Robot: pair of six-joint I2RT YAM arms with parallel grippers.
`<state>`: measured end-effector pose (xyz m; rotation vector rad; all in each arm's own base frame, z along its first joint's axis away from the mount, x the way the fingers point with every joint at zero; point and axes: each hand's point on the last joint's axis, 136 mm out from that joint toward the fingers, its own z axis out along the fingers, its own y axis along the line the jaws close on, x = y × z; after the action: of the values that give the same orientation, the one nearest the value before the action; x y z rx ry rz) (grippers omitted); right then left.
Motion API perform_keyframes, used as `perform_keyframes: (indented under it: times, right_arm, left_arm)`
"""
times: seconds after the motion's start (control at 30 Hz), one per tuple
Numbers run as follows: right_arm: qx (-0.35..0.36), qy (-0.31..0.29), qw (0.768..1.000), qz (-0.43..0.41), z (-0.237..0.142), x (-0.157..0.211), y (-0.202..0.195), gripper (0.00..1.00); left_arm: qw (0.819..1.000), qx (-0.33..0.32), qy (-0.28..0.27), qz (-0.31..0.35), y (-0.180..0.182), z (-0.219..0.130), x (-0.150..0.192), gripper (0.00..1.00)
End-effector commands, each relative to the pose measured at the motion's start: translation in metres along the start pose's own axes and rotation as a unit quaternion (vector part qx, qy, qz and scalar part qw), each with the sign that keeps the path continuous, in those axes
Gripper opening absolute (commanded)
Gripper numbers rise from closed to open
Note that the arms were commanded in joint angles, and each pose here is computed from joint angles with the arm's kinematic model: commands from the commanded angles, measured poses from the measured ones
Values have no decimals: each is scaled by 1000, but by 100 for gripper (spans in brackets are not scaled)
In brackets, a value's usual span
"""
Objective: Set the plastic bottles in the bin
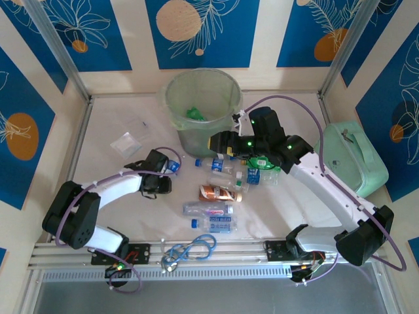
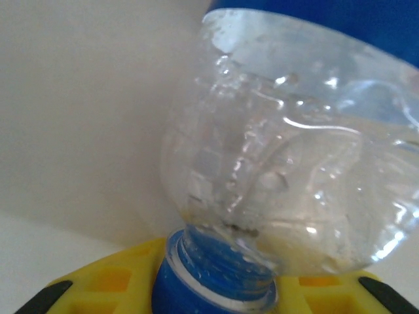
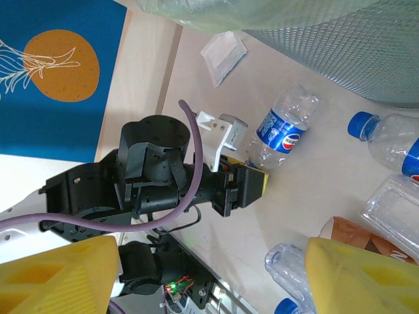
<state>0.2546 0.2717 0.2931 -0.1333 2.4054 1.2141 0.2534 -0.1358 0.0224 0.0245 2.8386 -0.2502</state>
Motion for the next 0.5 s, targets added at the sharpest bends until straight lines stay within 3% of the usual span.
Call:
perform_keyframes:
  times: [0.0,0.13,0.47]
  right_arm:
    - [-3,-8,1000,1,-5,0,2,75]
    - [-5,-10,1000,-1,-7,-2,5,75]
    - [-25,1,1000,-16,-4,0,21,76]
  left_arm:
    - [999,31,-13,11,-15,-12,-7,28]
    - [999,31,-33,20,-19,-32,-10,19]
    - [992,63,-102,34,-31,-123,-9,18]
